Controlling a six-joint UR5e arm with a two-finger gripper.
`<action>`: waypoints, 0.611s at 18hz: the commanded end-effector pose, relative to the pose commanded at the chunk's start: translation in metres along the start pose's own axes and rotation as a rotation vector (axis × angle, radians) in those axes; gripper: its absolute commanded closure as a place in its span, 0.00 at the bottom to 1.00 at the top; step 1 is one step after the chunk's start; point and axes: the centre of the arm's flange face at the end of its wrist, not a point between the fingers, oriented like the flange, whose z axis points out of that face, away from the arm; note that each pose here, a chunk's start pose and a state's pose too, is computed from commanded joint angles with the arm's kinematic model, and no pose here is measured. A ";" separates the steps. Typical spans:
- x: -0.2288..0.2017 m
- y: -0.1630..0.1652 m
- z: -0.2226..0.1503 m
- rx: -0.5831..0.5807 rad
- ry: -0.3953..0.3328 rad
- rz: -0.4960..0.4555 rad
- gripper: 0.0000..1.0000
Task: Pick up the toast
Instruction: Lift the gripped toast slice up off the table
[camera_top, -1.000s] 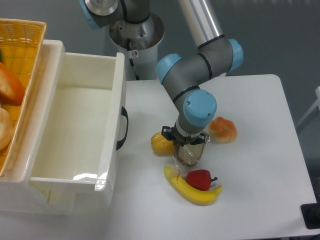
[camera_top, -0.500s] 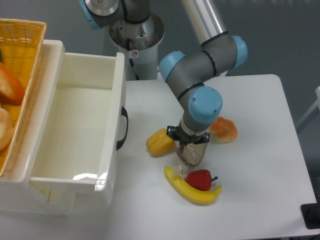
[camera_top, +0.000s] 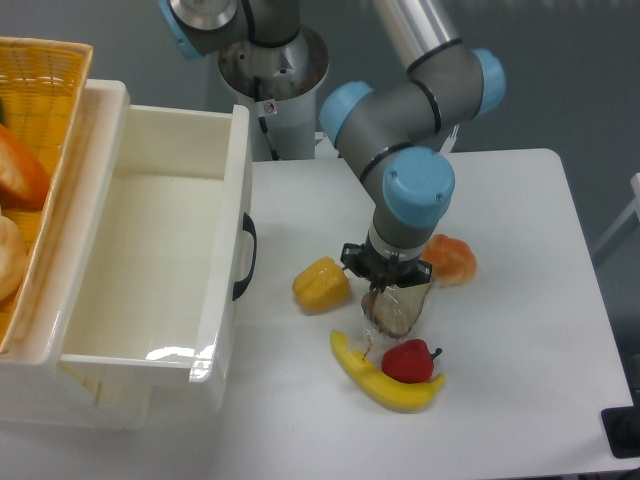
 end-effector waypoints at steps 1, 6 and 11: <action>0.008 -0.002 -0.005 -0.003 -0.004 0.046 1.00; 0.035 -0.012 -0.046 0.052 -0.024 0.157 1.00; 0.036 -0.007 -0.042 0.024 0.008 0.201 1.00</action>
